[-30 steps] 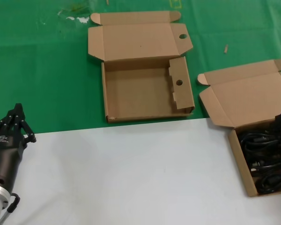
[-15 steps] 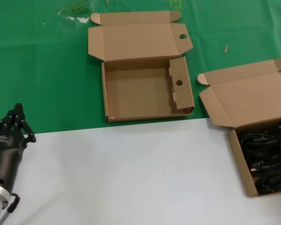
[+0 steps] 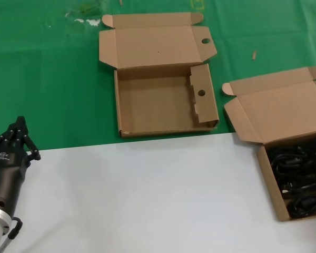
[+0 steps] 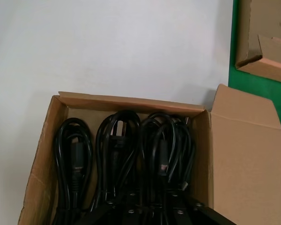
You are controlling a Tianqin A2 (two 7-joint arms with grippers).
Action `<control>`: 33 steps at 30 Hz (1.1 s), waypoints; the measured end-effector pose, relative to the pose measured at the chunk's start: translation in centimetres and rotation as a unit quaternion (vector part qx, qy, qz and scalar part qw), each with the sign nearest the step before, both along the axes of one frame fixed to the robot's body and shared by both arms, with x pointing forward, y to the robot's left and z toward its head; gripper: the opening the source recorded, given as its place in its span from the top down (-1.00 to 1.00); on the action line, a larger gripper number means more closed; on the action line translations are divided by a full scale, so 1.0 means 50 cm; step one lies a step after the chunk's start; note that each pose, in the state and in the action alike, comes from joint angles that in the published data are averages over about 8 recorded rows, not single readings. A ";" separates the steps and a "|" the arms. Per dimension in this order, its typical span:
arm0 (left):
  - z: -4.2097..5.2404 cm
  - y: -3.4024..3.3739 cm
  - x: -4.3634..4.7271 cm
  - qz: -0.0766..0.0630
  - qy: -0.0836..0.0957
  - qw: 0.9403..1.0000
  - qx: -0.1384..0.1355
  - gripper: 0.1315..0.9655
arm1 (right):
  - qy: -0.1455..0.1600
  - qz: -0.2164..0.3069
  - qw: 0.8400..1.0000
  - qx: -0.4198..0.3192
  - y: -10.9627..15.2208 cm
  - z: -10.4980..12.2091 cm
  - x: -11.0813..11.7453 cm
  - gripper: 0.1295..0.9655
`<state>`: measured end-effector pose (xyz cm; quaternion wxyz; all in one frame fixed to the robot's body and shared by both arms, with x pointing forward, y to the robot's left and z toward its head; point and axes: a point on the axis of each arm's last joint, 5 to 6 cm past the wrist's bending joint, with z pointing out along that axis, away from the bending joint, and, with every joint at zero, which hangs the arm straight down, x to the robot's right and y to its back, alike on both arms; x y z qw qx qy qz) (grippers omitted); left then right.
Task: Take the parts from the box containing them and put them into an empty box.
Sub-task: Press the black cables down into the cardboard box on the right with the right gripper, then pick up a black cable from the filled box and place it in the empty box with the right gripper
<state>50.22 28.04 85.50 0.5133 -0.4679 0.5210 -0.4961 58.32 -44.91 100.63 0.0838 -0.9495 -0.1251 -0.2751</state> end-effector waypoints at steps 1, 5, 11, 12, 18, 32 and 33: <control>0.000 0.000 0.000 0.000 0.000 1.000 0.000 0.98 | 0.000 0.000 1.000 0.000 0.000 0.000 0.001 0.65; 0.000 0.000 0.000 0.000 0.000 1.000 0.000 0.98 | 0.002 -0.002 1.000 0.000 0.005 0.009 0.005 0.79; 0.000 0.000 0.000 0.000 0.000 1.000 0.000 0.98 | 0.000 -0.007 1.000 -0.001 0.028 0.071 0.012 0.90; 0.000 0.000 0.000 0.000 0.000 1.000 0.000 0.98 | -0.001 -0.008 1.000 -0.002 0.033 0.087 0.013 0.91; 0.000 0.000 0.000 0.000 0.000 1.000 0.000 0.98 | -0.010 -0.018 1.000 -0.012 0.064 0.173 0.009 0.97; 0.000 0.000 0.000 0.000 0.000 1.000 0.000 0.98 | -0.002 -0.025 0.999 -0.025 0.092 0.221 -0.007 0.97; 0.000 0.000 0.000 0.000 0.000 1.000 0.000 0.98 | -0.005 -0.024 0.999 -0.025 0.095 0.226 -0.005 0.97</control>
